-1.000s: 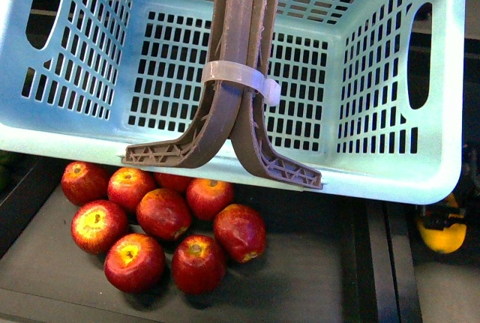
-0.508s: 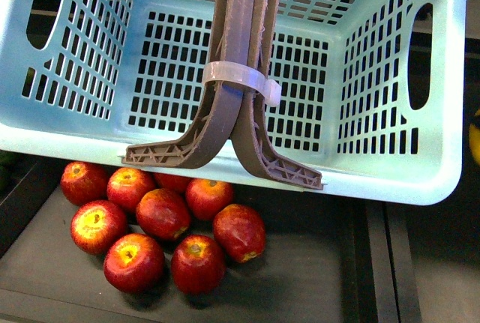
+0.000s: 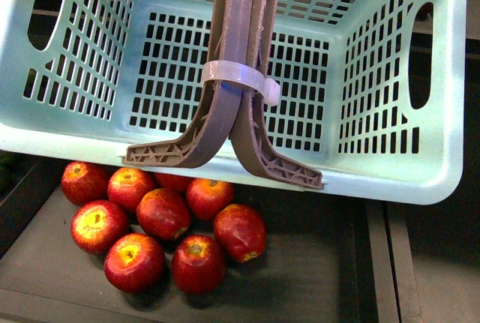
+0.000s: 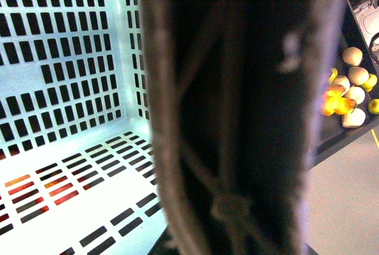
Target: Pick mango and avocado into basket
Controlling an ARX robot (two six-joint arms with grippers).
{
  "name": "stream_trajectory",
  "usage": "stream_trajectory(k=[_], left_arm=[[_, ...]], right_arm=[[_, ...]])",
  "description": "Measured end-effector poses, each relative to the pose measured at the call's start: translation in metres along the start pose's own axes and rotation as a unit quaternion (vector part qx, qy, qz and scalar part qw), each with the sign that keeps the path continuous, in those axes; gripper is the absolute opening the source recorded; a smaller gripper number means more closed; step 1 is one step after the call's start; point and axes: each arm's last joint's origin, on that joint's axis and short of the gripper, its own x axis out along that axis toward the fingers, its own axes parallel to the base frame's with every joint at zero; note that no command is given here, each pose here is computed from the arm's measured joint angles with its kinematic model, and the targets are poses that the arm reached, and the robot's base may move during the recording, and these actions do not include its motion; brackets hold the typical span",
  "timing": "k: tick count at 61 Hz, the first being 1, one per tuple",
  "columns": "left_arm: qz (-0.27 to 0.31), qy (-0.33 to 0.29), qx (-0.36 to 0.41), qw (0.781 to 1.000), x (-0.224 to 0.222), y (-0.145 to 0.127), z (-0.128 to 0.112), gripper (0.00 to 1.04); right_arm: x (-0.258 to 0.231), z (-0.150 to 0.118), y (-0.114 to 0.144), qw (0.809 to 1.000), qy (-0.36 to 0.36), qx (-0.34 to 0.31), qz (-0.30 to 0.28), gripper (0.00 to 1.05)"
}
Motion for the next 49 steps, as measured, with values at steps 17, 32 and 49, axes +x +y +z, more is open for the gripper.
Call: stream_trajectory(k=[17,32,49], left_arm=[[0.0,0.0,0.0,1.0,0.0,0.0,0.0,0.05],[0.0,0.0,0.0,1.0,0.0,0.0,0.0,0.05],[0.0,0.0,0.0,1.0,0.0,0.0,0.0,0.05]], right_arm=[[-0.005,-0.032,0.058,0.996,0.04,-0.029,0.068,0.65],[-0.008,-0.07,0.076,0.991,0.085,-0.057,0.083,0.65],[-0.011,-0.075,0.076,0.991,0.089,-0.064,0.081,0.8]])
